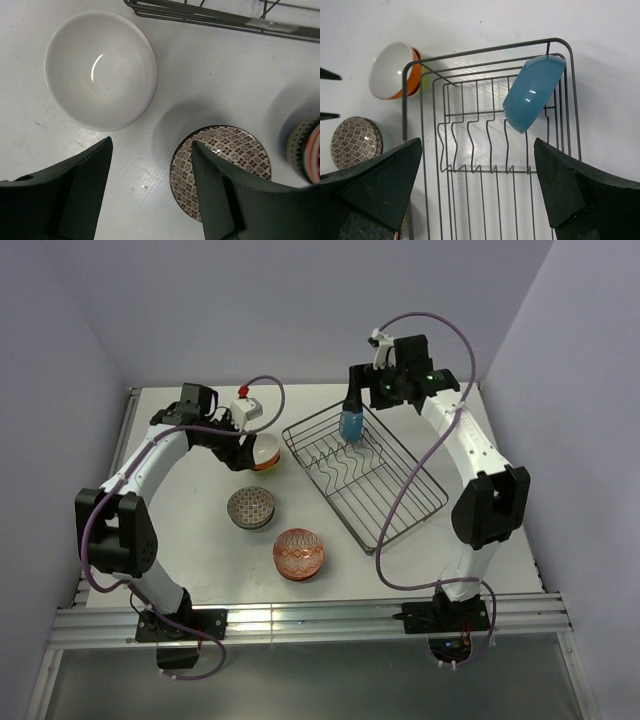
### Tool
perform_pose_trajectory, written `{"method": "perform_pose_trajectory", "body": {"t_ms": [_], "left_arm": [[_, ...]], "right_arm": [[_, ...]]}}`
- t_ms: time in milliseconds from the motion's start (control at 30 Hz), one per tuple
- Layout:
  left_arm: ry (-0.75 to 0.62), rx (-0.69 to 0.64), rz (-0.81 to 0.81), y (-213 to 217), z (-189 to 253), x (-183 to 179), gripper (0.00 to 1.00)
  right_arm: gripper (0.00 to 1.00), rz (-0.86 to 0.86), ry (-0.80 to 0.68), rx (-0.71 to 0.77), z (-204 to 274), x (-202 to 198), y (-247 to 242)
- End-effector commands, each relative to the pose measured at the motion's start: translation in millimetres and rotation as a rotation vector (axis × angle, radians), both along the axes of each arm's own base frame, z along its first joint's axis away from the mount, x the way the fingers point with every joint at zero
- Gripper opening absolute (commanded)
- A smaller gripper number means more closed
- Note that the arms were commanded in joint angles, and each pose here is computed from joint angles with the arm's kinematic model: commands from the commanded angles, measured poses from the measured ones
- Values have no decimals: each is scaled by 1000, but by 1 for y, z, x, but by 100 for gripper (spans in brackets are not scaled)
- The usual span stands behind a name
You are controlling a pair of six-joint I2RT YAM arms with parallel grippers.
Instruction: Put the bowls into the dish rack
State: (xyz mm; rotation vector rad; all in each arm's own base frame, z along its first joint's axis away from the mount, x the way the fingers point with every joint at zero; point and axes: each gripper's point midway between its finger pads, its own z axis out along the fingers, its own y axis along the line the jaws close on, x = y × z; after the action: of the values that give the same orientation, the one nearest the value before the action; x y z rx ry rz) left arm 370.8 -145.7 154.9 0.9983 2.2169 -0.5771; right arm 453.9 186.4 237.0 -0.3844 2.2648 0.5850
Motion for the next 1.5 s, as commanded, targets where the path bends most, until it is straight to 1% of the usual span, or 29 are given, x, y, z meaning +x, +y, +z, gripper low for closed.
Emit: {"method": "perform_pose_trajectory", "body": {"t_ms": [0, 133, 267, 400, 600, 633, 800, 833, 900, 933, 967, 1000, 1100, 1200, 1300, 1467], "left_arm": [[-153, 32, -200, -10, 7, 6, 69], [-193, 32, -283, -19, -1, 9, 69], [-230, 70, -375, -24, -19, 10, 67], [-256, 94, -415, -25, -34, 15, 65], [-258, 105, -462, -28, -51, 22, 59], [-258, 107, -467, -29, -52, 23, 56], [-248, 129, -480, -29, -67, 28, 47], [-242, 130, -484, -29, -71, 28, 43], [-241, 132, -488, -30, -72, 29, 39], [-245, 129, -489, -31, -72, 29, 33], [-245, 130, -491, -31, -72, 29, 29], [-249, 126, -495, -31, -71, 29, 21], [-253, 122, -503, -33, -66, 27, 10], [-259, 121, -507, -32, -58, 24, 6], [-275, 117, -506, -32, -44, 22, 0], [-337, 92, -479, -34, -1, 20, 0]], "right_arm": [[100, 43, -98, 52, 40, -13, -9], [100, 34, -97, 73, 43, -19, -21], [100, 20, -79, 90, 41, -20, -34], [100, -1, -59, 106, 40, -17, -45], [100, -18, -38, 119, 31, -18, -53], [100, -17, -36, 120, 30, -18, -53], [100, -25, -30, 115, 26, -16, -55], [100, -25, -29, 115, 26, -15, -55], [100, -23, -30, 117, 26, -15, -54], [100, -22, -31, 116, 26, -15, -54], [100, -22, -32, 116, 27, -15, -54], [100, -19, -39, 111, 28, -16, -55], [100, -13, -55, 106, 33, -17, -55], [100, -2, -82, 109, 41, -19, -54], [100, 7, -105, 111, 50, -21, -54], [100, 76, -193, 84, 68, -27, -53]]}}
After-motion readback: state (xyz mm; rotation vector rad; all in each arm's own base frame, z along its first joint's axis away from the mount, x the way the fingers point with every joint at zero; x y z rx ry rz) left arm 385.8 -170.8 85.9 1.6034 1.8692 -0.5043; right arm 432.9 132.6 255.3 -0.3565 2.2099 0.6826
